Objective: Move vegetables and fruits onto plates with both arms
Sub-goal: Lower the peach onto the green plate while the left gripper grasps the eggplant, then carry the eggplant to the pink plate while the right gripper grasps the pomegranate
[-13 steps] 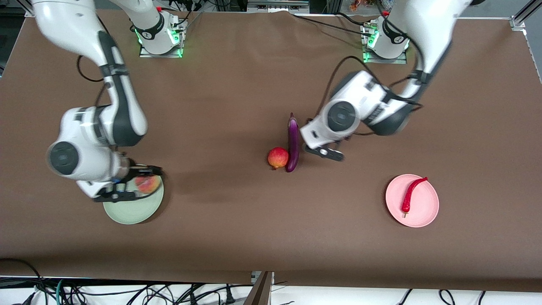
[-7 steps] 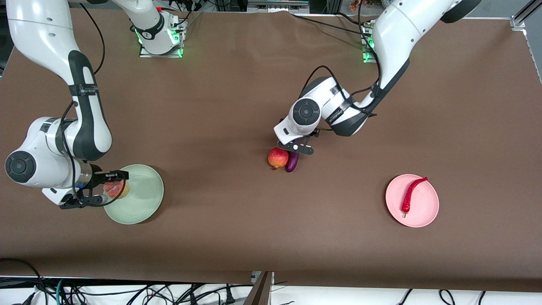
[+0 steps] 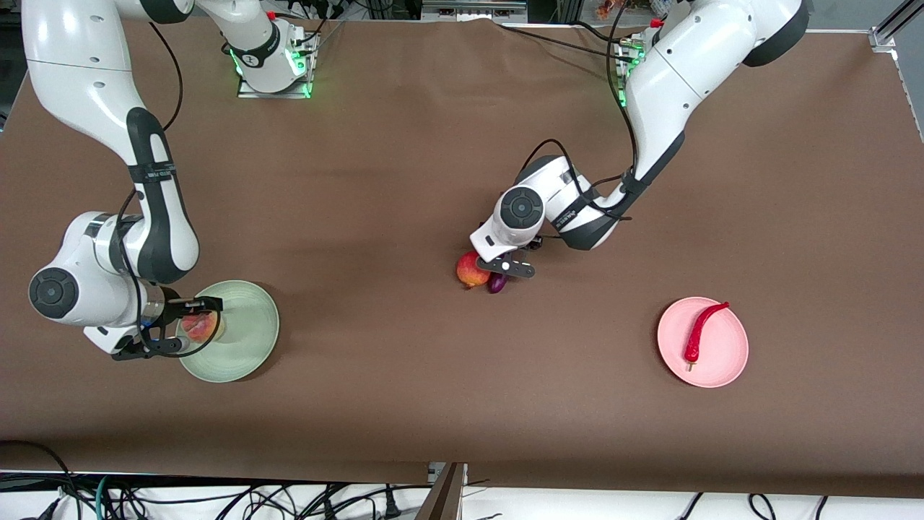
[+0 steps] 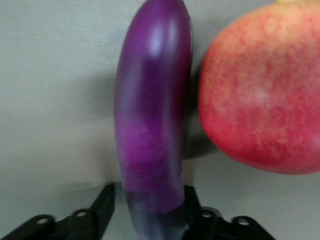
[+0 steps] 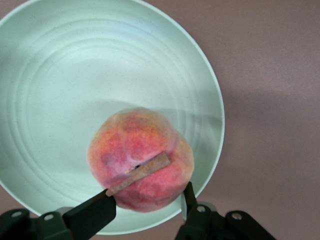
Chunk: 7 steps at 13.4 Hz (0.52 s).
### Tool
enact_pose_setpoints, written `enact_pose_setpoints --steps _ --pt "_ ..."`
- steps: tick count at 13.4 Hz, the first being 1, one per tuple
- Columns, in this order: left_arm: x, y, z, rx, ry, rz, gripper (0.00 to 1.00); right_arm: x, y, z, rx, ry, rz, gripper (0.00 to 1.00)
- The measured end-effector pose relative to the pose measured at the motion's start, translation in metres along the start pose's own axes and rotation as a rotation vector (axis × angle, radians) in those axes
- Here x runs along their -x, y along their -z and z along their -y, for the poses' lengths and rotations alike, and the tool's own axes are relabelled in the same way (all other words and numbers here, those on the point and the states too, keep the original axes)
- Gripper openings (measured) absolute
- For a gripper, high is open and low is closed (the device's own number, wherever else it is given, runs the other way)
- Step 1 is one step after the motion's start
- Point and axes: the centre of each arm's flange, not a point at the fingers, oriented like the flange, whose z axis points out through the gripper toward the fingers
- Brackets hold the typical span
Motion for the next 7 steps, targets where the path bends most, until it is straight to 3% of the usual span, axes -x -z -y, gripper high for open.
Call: enact_pose_setpoints --steps 2,4,7 --pt "-0.005 0.020 0.015 -0.040 0.024 0.020 0.39 0.001 0.000 -0.004 0.000 -0.006 -0.001 0.75" --pt "-0.013 0.062 0.040 -0.060 0.069 -0.008 0.38 -0.005 0.013 -0.002 0.001 -0.001 -0.028 0.97" --pt "-0.027 0.135 0.108 -0.100 0.164 -0.049 0.37 -0.018 0.057 0.045 -0.063 0.007 -0.079 1.00"
